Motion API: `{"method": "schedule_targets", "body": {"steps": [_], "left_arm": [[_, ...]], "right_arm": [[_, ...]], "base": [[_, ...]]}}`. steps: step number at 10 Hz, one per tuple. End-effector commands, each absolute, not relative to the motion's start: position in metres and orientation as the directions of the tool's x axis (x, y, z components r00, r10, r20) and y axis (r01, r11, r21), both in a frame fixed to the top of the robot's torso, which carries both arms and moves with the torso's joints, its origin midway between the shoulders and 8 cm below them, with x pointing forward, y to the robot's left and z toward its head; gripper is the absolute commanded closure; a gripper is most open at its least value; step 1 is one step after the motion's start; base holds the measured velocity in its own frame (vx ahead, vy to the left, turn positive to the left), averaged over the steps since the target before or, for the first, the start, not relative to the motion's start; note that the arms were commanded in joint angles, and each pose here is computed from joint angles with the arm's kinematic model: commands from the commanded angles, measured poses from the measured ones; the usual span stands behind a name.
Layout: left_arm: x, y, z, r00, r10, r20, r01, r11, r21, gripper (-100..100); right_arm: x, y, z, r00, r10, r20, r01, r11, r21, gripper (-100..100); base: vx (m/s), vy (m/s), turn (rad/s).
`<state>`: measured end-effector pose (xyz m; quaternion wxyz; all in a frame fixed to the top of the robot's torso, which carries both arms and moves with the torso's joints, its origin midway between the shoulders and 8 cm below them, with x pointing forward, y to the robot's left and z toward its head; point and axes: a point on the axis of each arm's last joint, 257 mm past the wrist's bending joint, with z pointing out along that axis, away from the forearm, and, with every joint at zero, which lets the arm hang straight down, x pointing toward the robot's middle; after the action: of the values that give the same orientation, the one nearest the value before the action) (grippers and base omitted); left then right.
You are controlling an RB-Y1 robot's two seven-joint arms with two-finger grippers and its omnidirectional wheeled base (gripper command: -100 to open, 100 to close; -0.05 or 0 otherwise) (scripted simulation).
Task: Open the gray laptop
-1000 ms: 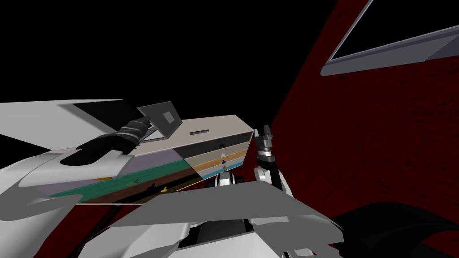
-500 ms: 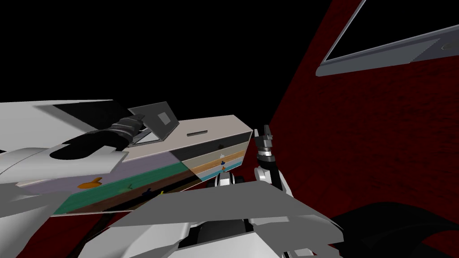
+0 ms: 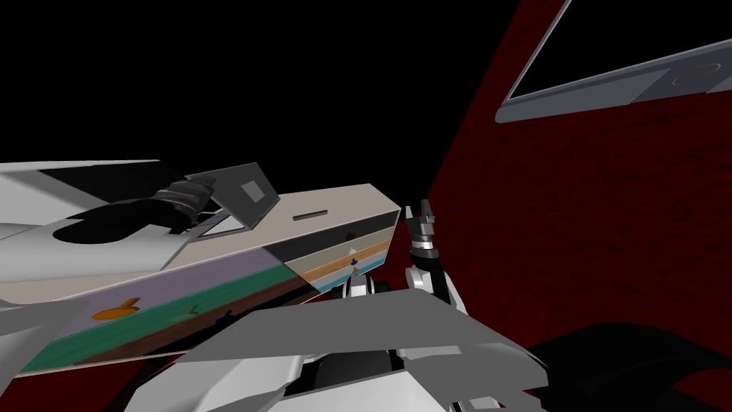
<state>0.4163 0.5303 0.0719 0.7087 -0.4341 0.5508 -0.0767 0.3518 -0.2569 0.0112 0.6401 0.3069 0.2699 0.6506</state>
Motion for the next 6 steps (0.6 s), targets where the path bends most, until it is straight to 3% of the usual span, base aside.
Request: {"method": "schedule_targets", "body": {"steps": [1, 5, 6], "left_arm": [[0.4107, 0.5393, 0.0850, 0.403, -0.564, -0.721, -0.399, 0.601, -0.693, -100], [0.4092, 0.5385, 0.0904, 0.409, -0.558, -0.722, -0.403, 0.600, -0.691, -100], [0.4089, 0.5386, 0.0908, 0.409, -0.558, -0.722, -0.404, 0.599, -0.692, 100]], "right_arm": [[0.3518, -0.2569, 0.0112, 0.008, 0.999, 0.054, -0.667, -0.035, 0.744, 0], [0.3518, -0.2570, 0.0111, 0.008, 0.999, 0.054, -0.667, -0.035, 0.744, 0], [0.3518, -0.2570, 0.0111, 0.008, 0.999, 0.054, -0.667, -0.035, 0.744, 0]], "base": [[0.026, 0.001, -0.048], [0.036, 0.027, -0.029], [0.006, 0.007, 0.001]]}}
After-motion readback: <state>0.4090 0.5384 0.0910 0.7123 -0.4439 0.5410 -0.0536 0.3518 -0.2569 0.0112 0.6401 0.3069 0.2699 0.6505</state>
